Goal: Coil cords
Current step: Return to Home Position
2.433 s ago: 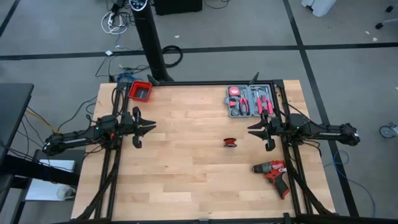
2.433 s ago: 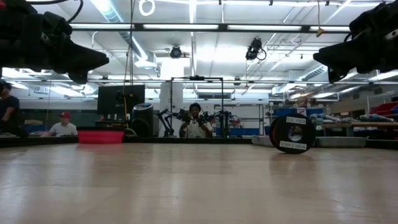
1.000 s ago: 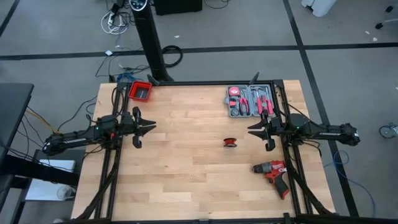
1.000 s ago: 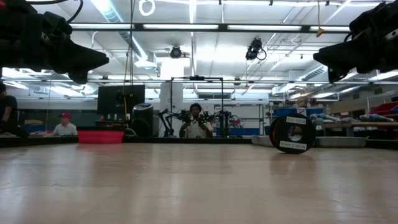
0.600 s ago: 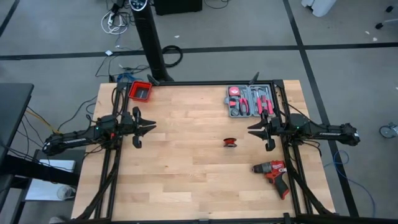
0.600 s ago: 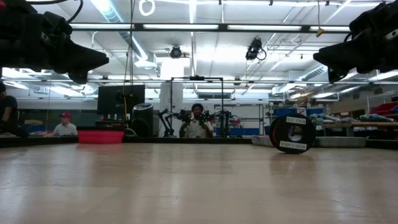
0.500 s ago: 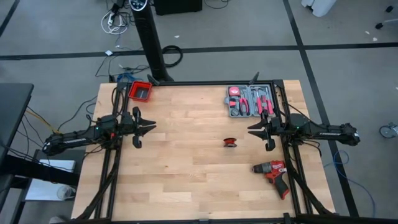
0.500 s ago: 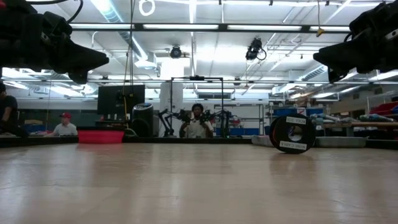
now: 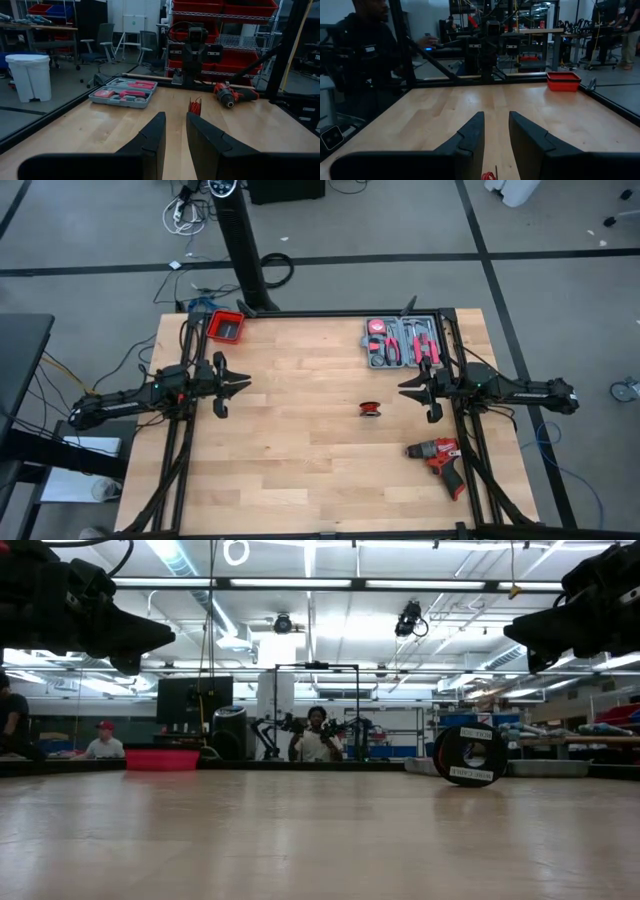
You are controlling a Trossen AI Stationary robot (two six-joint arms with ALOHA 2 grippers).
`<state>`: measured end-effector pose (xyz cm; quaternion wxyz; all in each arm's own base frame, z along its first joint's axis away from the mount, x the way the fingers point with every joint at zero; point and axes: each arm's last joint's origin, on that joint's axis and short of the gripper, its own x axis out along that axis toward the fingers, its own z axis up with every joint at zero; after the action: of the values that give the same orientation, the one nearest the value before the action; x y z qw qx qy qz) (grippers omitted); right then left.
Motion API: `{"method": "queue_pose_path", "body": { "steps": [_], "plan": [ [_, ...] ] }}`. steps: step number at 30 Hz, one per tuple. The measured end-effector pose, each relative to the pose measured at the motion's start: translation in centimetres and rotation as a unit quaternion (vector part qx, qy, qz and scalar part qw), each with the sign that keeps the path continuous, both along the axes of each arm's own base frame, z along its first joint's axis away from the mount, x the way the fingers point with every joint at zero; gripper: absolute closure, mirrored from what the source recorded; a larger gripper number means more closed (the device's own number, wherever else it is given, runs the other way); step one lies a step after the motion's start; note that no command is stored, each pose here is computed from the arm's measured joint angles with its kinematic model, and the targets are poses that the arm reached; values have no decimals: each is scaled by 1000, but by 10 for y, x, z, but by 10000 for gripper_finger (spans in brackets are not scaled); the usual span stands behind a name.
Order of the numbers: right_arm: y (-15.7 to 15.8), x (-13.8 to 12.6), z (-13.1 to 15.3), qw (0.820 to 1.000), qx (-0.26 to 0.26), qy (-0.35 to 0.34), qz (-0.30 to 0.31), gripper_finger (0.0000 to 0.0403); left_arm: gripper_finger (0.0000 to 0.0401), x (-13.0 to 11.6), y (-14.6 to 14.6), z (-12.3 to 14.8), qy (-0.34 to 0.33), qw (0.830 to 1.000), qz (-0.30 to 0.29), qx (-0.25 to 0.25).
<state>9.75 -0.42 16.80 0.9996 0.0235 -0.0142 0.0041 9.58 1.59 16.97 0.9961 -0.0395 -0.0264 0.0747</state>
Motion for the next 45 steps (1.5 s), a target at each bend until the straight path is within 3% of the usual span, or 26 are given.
{"method": "queue_pose_path", "body": {
  "steps": [45],
  "plan": [
    [0, 0, 0, 1000, 0, 0, 0, 314, 320, 1, 0, -2, 11, 1000, 0, -2]
  ]
}}
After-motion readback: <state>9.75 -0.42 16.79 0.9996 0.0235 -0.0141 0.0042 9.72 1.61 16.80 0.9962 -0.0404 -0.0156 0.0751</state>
